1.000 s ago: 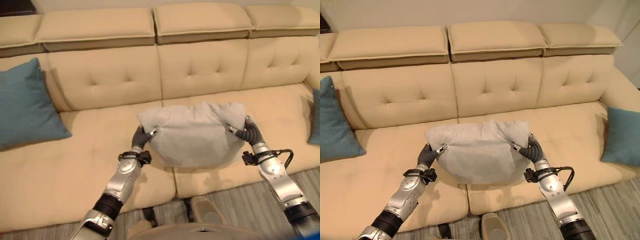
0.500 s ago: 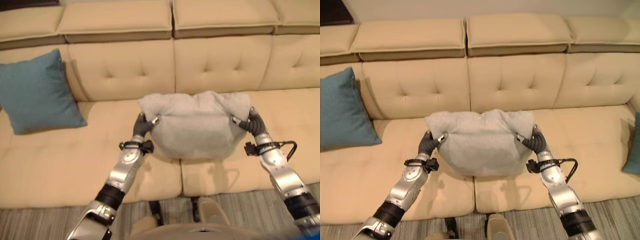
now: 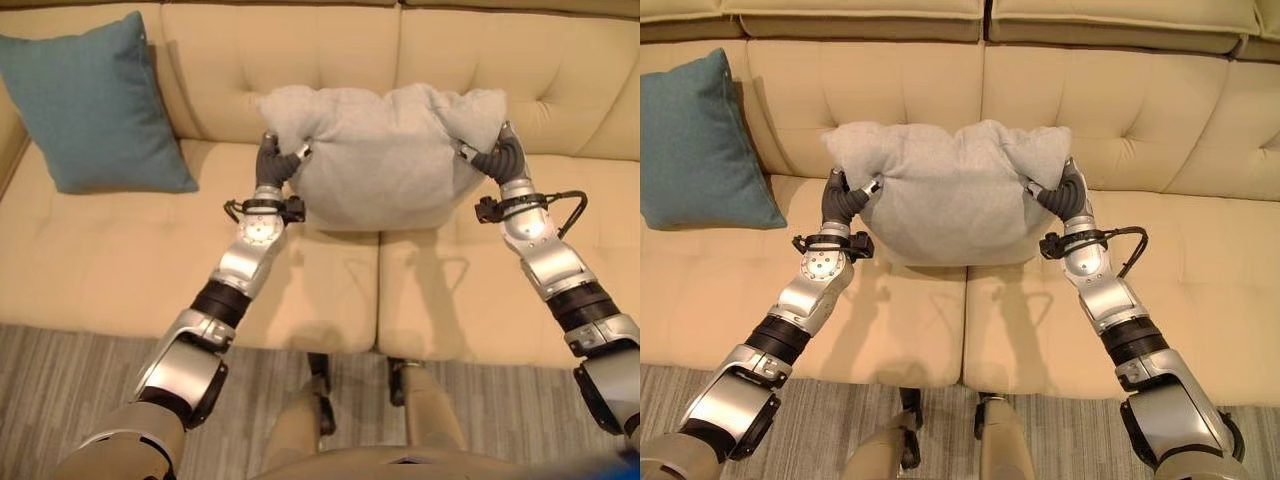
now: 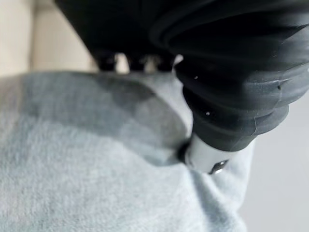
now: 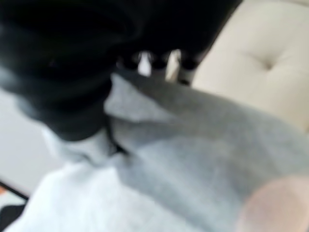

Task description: Pick up all the scattered cushions and arrange them neatly on the sofa.

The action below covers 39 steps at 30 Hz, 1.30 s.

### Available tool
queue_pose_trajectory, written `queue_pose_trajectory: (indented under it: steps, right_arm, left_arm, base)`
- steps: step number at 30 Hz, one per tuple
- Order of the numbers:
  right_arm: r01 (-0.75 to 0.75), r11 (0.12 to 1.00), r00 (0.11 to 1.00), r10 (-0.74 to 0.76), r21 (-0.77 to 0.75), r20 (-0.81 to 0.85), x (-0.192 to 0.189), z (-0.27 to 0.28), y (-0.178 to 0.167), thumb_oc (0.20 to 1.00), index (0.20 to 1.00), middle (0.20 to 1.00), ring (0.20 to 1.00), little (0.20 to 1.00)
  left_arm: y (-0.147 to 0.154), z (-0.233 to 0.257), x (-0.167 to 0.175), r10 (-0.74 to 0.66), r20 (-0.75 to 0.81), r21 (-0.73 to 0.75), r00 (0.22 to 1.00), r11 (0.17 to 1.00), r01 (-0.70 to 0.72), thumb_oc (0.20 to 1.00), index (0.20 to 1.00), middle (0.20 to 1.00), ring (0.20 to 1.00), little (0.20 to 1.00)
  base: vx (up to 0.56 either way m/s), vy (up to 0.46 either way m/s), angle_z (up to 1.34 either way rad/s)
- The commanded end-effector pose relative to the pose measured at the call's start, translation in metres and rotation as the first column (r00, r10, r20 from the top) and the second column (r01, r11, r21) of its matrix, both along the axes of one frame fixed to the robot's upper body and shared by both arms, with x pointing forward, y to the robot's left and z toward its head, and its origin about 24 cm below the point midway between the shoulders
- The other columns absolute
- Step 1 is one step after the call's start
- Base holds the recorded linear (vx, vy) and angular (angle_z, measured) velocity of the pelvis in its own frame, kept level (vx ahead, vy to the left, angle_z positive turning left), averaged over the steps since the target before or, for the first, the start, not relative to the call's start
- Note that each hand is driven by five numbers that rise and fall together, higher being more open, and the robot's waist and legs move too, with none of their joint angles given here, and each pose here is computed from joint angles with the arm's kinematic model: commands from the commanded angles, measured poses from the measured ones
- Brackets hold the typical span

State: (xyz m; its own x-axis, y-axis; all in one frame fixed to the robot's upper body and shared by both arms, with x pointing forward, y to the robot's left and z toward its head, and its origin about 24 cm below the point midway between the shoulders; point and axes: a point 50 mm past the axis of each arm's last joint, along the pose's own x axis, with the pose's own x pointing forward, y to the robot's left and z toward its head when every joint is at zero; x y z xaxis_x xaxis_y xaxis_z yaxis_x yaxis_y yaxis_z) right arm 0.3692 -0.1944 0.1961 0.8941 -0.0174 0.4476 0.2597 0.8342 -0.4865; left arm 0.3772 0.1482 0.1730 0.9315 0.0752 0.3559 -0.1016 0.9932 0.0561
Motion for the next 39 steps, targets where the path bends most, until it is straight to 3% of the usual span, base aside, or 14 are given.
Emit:
queue_pose_trajectory:
  steps: [1, 10, 22, 23, 24, 25, 26, 27, 35, 37, 39]
  right_arm:
    - [-0.159, 0.987, 0.935, 0.161, -0.032, 0.315, 0.0, 0.094, 0.047, 0.2, 0.2, 0.2, 0.2, 0.2]
    - [-0.146, 0.987, 0.913, 0.158, -0.062, 0.376, 0.004, 0.126, 0.061, 0.2, 0.2, 0.2, 0.2, 0.2]
    - [-0.092, 0.989, 0.963, 0.118, -0.114, 0.242, 0.025, 0.12, 0.058, 0.2, 0.2, 0.2, 0.2, 0.2]
    - [-0.077, 0.99, 0.969, 0.103, -0.118, 0.225, 0.028, 0.121, 0.058, 0.2, 0.2, 0.2, 0.2, 0.2]
    - [-0.072, 0.99, 0.972, 0.098, -0.125, 0.215, 0.03, 0.121, 0.059, 0.2, 0.2, 0.2, 0.2, 0.2]
    - [-0.072, 0.99, 0.972, 0.098, -0.125, 0.216, 0.03, 0.121, 0.06, 0.523, 0.523, 0.523, 0.523, 0.523]
    - [-0.059, 0.988, 0.973, 0.09, -0.146, 0.215, 0.031, 0.125, 0.06, 0.818, 0.818, 0.818, 0.818, 0.818]
    - [-0.048, 0.988, 0.975, 0.079, -0.149, 0.21, 0.032, 0.127, 0.06, 1.0, 1.0, 1.0, 1.0, 1.0]
    - [0.072, 0.962, 0.986, -0.03, -0.263, 0.161, 0.043, 0.144, 0.053, 1.0, 1.0, 1.0, 1.0, 1.0]
    - [0.106, 0.948, 0.985, -0.058, -0.3, 0.162, 0.043, 0.155, 0.045, 1.0, 1.0, 1.0, 1.0, 1.0]
    - [0.116, 0.942, 0.984, -0.067, -0.314, 0.163, 0.042, 0.157, 0.041, 1.0, 1.0, 1.0, 1.0, 1.0]
  left_arm:
    - [-0.057, 0.104, -0.003, -0.171, 0.374, 0.094, 0.912, 0.985, 0.146, 0.2, 0.2, 0.2, 0.2, 0.2]
    - [-0.064, 0.137, 0.002, -0.162, 0.416, 0.17, 0.895, 0.981, 0.099, 0.2, 0.2, 0.2, 0.2, 0.2]
    - [-0.051, 0.142, 0.022, -0.099, 0.318, 0.188, 0.943, 0.981, 0.039, 0.2, 0.2, 0.2, 0.2, 0.2]
    - [-0.051, 0.141, 0.025, -0.09, 0.294, 0.181, 0.951, 0.983, 0.037, 0.382, 0.382, 0.382, 0.382, 0.382]
    - [-0.05, 0.141, 0.026, -0.084, 0.286, 0.18, 0.954, 0.983, 0.033, 0.467, 0.467, 0.467, 0.467, 0.467]
    - [-0.049, 0.141, 0.026, -0.084, 0.287, 0.179, 0.954, 0.983, 0.033, 0.831, 0.831, 0.831, 0.831, 0.831]
    - [-0.047, 0.143, 0.028, -0.07, 0.278, 0.177, 0.958, 0.984, 0.021, 1.0, 1.0, 1.0, 1.0, 1.0]
    - [-0.046, 0.145, 0.029, -0.06, 0.275, 0.177, 0.96, 0.984, 0.011, 1.0, 1.0, 1.0, 1.0, 1.0]
    - [-0.01, 0.176, 0.033, 0.065, 0.28, 0.242, 0.958, 0.961, -0.136, 1.0, 1.0, 1.0, 1.0, 1.0]
    - [0.018, 0.189, 0.03, 0.128, 0.297, 0.263, 0.946, 0.941, -0.21, 1.0, 1.0, 1.0, 1.0, 1.0]
    - [0.026, 0.19, 0.03, 0.147, 0.296, 0.269, 0.944, 0.935, -0.23, 1.0, 1.0, 1.0, 1.0, 1.0]
  base:
    - [0.0, 0.0, 0.0]
    - [0.0, -0.002, 0.0]
    - [-0.01, -0.002, -0.01]
    - [-0.04, -0.019, 0.0]
    - [0.0, 0.0, 0.0]
    - [0.0, 0.0, 0.0]
    - [0.0, 0.0, 0.0]
    - [-0.02, -0.032, 0.0]
    - [0.0, -0.024, -0.05]
    - [0.03, -0.008, -0.05]
    - [0.01, 0.003, -0.02]
